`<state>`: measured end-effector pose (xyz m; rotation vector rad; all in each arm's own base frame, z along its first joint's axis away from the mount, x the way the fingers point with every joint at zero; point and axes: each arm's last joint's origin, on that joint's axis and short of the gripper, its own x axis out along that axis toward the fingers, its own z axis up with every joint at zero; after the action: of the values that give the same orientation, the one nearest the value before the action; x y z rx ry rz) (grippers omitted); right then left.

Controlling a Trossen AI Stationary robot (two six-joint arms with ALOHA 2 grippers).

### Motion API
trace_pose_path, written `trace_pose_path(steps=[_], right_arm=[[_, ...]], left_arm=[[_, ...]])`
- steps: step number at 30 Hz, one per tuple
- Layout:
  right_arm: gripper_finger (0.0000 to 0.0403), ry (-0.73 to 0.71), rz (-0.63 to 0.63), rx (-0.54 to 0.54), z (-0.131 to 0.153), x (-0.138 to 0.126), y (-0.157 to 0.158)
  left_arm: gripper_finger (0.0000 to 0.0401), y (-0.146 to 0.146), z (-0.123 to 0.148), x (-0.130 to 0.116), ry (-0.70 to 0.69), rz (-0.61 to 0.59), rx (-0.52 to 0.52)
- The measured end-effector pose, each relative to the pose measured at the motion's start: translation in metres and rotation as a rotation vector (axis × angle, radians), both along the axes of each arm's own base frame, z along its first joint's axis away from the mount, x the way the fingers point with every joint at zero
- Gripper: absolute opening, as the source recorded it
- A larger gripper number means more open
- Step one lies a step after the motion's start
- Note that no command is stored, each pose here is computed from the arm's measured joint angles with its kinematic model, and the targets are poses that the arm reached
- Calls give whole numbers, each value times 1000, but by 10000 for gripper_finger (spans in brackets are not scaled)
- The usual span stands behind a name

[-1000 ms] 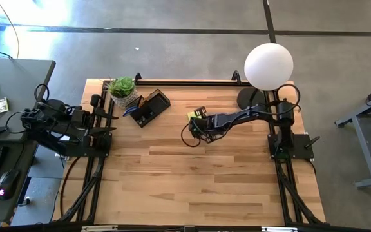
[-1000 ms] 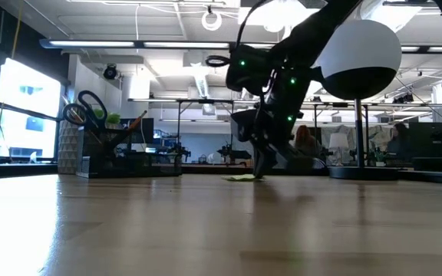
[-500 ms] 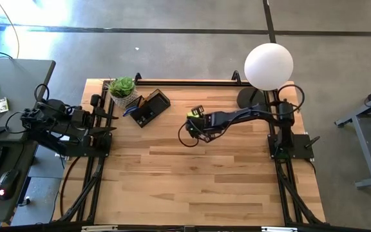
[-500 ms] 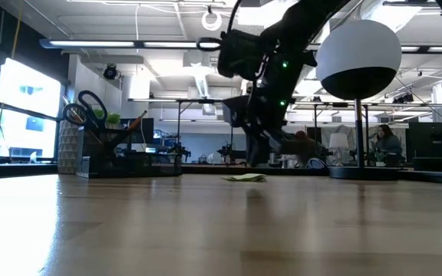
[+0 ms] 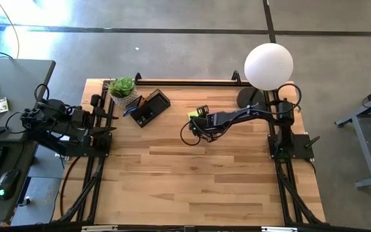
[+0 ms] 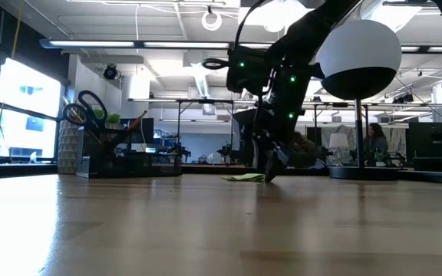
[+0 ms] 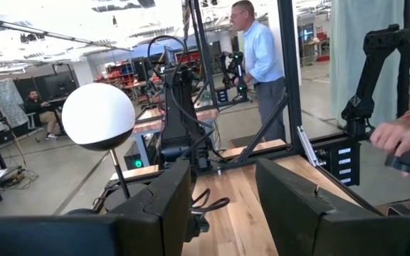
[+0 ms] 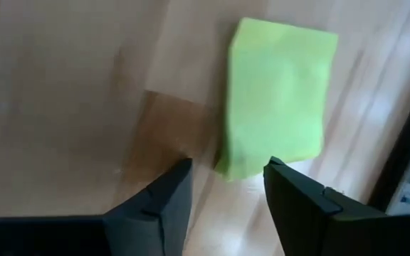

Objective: Pick and place office supplies into organizer
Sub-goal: Put the green sticky note into the desk organizer

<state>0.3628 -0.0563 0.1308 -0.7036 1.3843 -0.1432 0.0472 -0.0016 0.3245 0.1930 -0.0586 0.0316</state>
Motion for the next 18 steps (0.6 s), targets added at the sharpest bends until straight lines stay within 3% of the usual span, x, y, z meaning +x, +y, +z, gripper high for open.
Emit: trace_pose_path(steps=[4,18], right_arm=[[156,-15,32,-44,2,4,-2],[113,-48,33,9,1,5,-9]], left_arm=[[149,0,0,0,0,0,0],[149,0,0,0,-1,0,1]])
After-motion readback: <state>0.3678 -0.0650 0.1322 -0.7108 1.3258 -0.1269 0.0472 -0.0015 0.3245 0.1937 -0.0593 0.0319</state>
